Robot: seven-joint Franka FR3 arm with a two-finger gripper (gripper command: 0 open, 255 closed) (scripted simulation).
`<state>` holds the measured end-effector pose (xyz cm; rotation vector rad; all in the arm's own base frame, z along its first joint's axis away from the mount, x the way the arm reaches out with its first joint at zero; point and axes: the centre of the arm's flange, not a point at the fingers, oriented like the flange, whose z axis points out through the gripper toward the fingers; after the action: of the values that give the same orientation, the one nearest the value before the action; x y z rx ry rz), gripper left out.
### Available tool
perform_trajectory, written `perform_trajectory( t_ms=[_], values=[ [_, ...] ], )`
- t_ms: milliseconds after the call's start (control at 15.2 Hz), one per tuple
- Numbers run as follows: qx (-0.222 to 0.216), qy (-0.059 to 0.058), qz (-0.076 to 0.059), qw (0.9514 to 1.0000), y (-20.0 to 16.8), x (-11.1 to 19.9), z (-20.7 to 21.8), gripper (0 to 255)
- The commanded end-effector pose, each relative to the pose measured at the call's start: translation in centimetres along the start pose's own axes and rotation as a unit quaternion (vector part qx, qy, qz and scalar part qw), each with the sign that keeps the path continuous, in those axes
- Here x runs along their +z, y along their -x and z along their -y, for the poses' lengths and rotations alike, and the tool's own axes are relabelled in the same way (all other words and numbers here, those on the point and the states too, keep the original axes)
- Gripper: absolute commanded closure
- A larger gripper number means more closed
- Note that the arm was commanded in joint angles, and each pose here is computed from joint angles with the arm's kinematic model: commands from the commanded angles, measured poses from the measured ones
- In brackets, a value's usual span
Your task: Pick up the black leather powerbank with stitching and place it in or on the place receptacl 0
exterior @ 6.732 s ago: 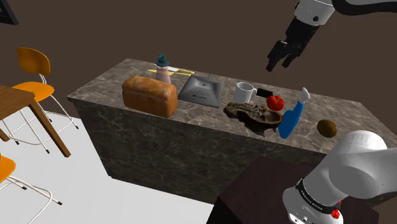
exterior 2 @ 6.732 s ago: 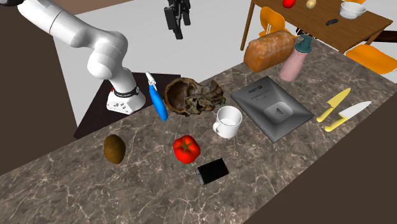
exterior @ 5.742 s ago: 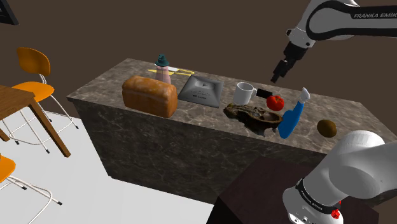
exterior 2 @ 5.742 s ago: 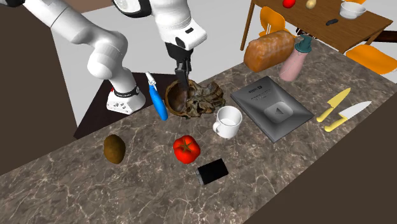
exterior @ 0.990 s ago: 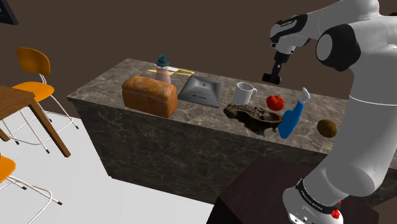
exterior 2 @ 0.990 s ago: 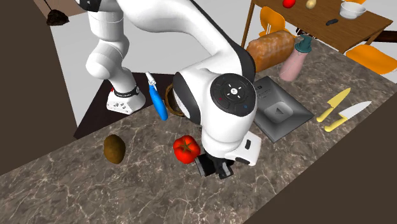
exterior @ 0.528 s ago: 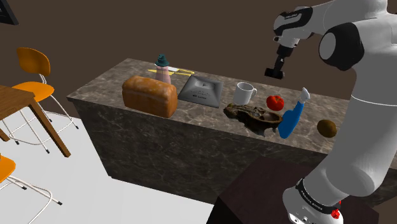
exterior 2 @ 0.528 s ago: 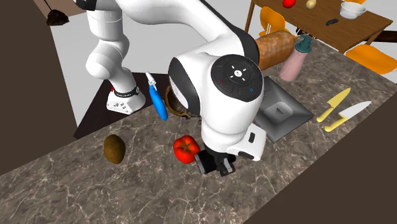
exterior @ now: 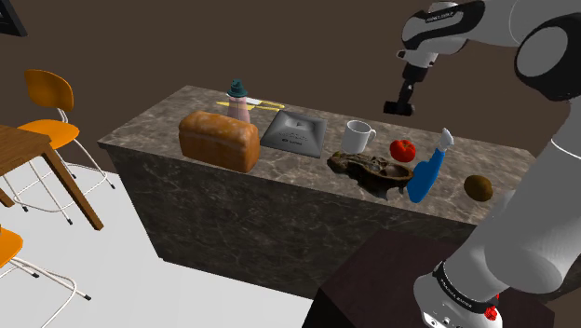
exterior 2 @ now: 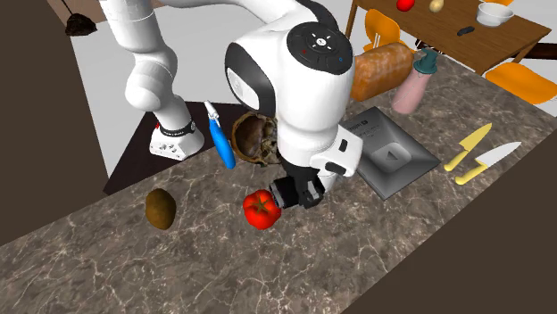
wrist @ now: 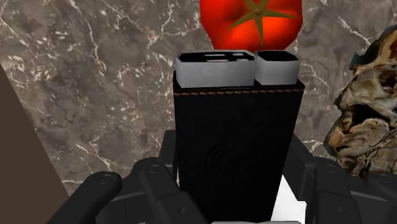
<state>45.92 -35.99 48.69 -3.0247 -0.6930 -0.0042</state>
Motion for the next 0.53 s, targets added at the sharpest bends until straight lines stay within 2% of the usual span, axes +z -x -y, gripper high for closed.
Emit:
perform_trajectory(
  t_ms=[0,462],
  values=[
    [0.0,0.0,0.0,1.0,-0.4,0.2,2.5,255],
    [0.0,0.0,0.0,1.0,-2.5,0.4,11.5,255]
  ],
)
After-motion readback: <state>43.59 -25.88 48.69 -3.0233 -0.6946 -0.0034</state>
